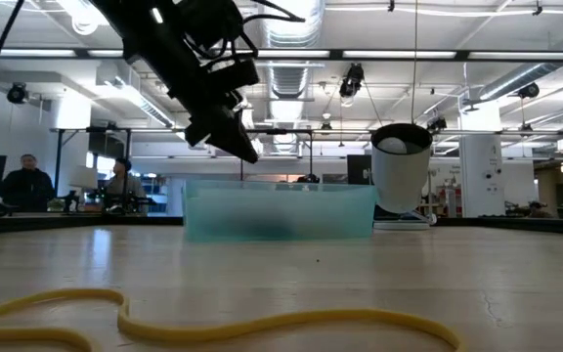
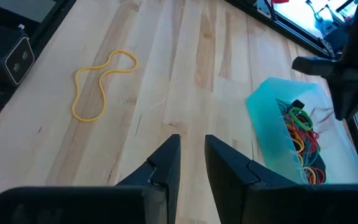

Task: Pick and place rubber bands into bin
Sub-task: Put the red rubber band into the green bin, then put the yellow rubber band into the green bin

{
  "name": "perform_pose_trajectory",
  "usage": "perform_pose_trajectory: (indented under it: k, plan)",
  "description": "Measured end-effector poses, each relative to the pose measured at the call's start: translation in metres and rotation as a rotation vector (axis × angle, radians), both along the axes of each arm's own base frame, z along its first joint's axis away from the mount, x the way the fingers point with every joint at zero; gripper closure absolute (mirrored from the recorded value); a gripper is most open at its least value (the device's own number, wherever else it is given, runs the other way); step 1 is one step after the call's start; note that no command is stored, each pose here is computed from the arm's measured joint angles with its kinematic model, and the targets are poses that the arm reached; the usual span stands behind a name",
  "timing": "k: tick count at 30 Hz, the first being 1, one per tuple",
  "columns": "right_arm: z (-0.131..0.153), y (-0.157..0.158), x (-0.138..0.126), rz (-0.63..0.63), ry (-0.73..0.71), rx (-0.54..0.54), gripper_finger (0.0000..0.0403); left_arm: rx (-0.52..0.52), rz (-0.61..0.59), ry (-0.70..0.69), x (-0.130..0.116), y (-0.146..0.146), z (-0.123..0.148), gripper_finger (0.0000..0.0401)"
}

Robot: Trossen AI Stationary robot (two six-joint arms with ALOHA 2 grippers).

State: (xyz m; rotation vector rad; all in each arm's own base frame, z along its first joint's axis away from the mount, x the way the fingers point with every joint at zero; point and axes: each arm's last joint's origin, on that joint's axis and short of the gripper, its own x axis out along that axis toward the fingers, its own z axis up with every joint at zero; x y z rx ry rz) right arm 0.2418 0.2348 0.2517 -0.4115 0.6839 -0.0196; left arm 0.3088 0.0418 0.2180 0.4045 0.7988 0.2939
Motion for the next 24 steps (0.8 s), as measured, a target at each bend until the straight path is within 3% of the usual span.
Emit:
perform_pose_trajectory:
  k: [9,13,19,24]
  plan:
    - [-0.001,0.000,0.000,0.000,0.000,-0.001,0.0335,-0.012,0.007,0.003,0.002,0.000,-0.003,0.0318]
    - [-0.001,0.000,0.000,-0.001,0.002,-0.001,0.0335,-0.074,-0.006,-0.006,-0.003,-0.006,0.003,0.0308]
    - [-0.006,0.000,0.001,-0.002,-0.016,0.017,0.0335,-0.237,-0.171,0.037,-0.014,-0.037,0.009,0.0308]
    - [-0.022,0.001,0.004,0.056,-0.066,0.072,0.0335,-0.252,-0.323,0.055,-0.025,-0.080,0.009,0.0308]
